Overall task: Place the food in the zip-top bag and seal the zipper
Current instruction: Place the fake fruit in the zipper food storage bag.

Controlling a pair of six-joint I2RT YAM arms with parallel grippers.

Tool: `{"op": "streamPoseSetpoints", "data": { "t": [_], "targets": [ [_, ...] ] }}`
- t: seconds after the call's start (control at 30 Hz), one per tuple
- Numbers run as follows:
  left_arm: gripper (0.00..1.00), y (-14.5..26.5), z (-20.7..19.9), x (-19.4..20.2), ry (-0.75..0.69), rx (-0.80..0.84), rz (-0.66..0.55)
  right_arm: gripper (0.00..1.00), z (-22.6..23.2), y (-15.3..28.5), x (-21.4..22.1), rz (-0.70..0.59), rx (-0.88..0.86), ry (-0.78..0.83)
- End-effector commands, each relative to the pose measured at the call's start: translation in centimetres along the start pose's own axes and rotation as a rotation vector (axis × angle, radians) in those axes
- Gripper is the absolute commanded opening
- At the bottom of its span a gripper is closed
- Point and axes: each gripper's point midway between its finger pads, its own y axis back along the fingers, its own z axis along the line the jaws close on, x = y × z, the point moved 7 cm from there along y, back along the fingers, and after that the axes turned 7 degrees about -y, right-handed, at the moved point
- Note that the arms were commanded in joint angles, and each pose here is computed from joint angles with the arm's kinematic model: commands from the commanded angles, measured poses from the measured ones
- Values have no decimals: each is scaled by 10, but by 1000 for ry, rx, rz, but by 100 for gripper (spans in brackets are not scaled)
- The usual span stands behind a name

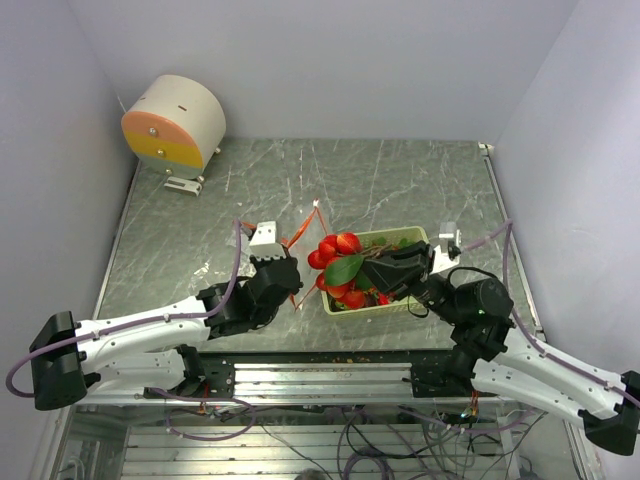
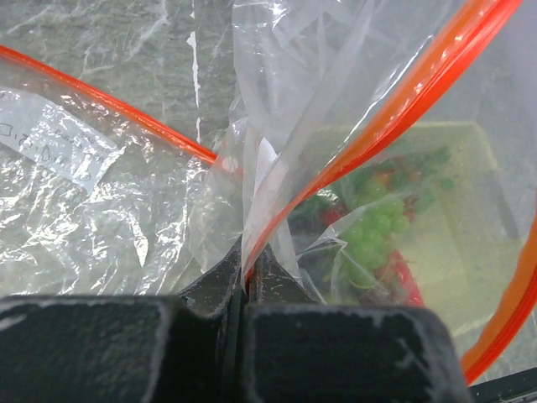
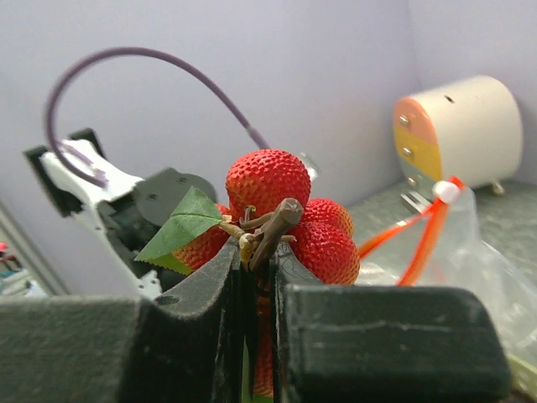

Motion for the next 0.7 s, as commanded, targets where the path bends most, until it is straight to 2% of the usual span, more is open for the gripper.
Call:
{"op": "streamPoseSetpoints", "data": {
  "t": [0.0, 0.17, 0.4, 0.53, 0.67],
  "targets": [
    [7, -1, -9, -7, 58, 35, -24, 0, 29, -2, -25, -128, -195, -42],
    [7, 0, -9, -9, 67, 43, -27, 0, 34, -2, -31, -210, -257, -79],
    [7, 3, -10, -11, 95, 78, -38, 0, 13, -12, -8, -282, -202, -150],
    [7, 4, -12, -11, 105, 96, -37, 0, 12, -17, -8, -343, -234, -170],
    [7, 5, -13, -11, 109, 106, -33, 0, 2, -21, -3, -386, -190, -210]
  ]
}}
